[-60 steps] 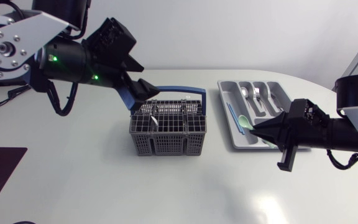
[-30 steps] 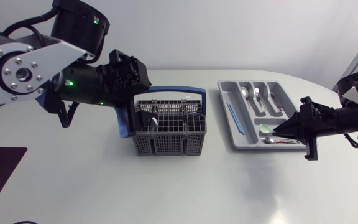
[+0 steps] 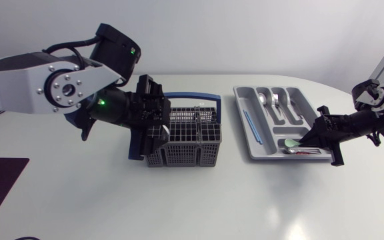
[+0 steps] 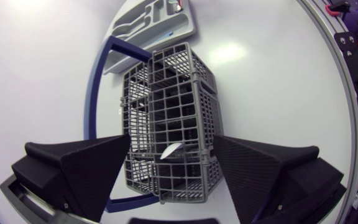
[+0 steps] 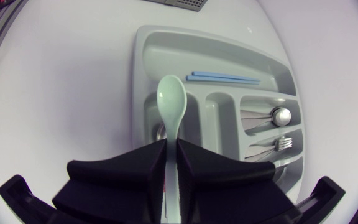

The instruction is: Unload the cutlery basket into the drawer organizer.

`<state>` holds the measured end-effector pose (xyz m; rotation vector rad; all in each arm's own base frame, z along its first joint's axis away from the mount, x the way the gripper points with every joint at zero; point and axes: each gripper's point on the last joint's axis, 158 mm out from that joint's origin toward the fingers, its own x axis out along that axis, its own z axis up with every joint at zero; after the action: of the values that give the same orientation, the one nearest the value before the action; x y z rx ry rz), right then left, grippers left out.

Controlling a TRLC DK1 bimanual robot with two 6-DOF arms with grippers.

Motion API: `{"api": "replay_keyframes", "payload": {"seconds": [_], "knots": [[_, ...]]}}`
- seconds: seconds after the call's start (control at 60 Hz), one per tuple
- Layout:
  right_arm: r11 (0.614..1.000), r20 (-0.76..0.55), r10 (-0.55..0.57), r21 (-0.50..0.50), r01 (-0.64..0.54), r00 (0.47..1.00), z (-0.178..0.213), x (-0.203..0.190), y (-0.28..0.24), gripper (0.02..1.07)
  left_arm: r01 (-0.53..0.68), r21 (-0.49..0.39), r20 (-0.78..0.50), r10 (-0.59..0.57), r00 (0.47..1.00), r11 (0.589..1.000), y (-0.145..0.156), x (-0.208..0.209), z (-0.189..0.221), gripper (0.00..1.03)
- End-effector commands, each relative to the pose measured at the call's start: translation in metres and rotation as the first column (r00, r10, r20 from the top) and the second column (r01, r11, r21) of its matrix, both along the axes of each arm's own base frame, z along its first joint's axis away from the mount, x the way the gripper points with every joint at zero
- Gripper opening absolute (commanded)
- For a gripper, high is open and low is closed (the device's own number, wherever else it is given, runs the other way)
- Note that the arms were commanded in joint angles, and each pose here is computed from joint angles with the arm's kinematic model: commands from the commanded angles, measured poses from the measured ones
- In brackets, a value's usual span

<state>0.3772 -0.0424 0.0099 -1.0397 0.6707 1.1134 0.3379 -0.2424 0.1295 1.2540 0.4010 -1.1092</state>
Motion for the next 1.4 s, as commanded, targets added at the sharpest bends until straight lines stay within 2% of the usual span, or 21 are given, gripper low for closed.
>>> {"api": "replay_keyframes", "payload": {"seconds": [0.0,0.183,0.35,0.417,0.5,0.583,0.783,0.883,0.95,1.0,1.15,1.383], "knots": [[0.999,0.009,0.029,-0.046,-0.028,1.0,-0.009,0.008,-0.011,0.14,0.05,0.029,0.014,-0.05,0.999,0.998,-0.007,0.004,0.0,0.96],[0.996,0.025,0.019,-0.087,-0.017,0.999,-0.015,0.015,-0.02,0.52,0.08,0.063,0.004,-0.08,0.997,0.995,-0.01,0.003,-0.005,0.96],[0.996,0.055,0.0,-0.087,0.005,0.999,-0.005,0.018,-0.023,0.66,0.11,0.123,0.029,-0.115,0.993,0.986,-0.009,0.004,-0.011,0.96],[0.997,0.067,-0.006,-0.079,0.011,0.998,0.0,0.016,-0.023,0.79,0.124,0.151,0.044,-0.132,0.99,0.981,-0.007,0.005,-0.012,0.93],[0.998,0.078,-0.008,-0.058,0.013,0.997,0.005,0.012,-0.02,0.83,0.137,0.177,0.068,-0.151,0.986,0.975,-0.006,0.008,-0.011,0.91],[0.999,0.083,-0.015,-0.046,0.018,0.996,0.008,0.005,-0.019,0.92,0.156,0.205,0.098,-0.179,0.979,0.966,-0.006,0.012,-0.009,0.88],[1.0,0.14,-0.023,0.011,0.021,0.99,0.03,-0.009,-0.009,0.95,0.189,0.271,0.161,-0.238,0.958,0.944,-0.002,0.021,-0.008,0.86],[0.999,0.153,-0.027,0.041,0.021,0.988,0.035,-0.016,-0.004,0.95,0.221,0.303,0.174,-0.282,0.943,0.927,-0.001,0.022,-0.011,0.77],[0.998,0.158,-0.03,0.058,0.021,0.987,0.037,-0.019,-0.002,0.95,0.235,0.319,0.178,-0.302,0.937,0.918,-0.001,0.022,-0.012,0.76],[0.997,0.164,-0.036,0.074,0.025,0.986,0.039,-0.022,-0.001,0.95,0.242,0.328,0.178,-0.311,0.934,0.913,0.0,0.022,-0.013,0.7],[0.994,0.177,-0.041,0.103,0.023,0.983,0.045,-0.029,0.003,0.95,0.26,0.367,0.183,-0.344,0.921,0.893,0.005,0.022,-0.018,0.61],[0.992,0.178,-0.045,0.12,0.024,0.983,0.045,-0.036,0.006,0.95,0.277,0.406,0.191,-0.377,0.906,0.871,0.009,0.022,-0.029,0.6]]}}
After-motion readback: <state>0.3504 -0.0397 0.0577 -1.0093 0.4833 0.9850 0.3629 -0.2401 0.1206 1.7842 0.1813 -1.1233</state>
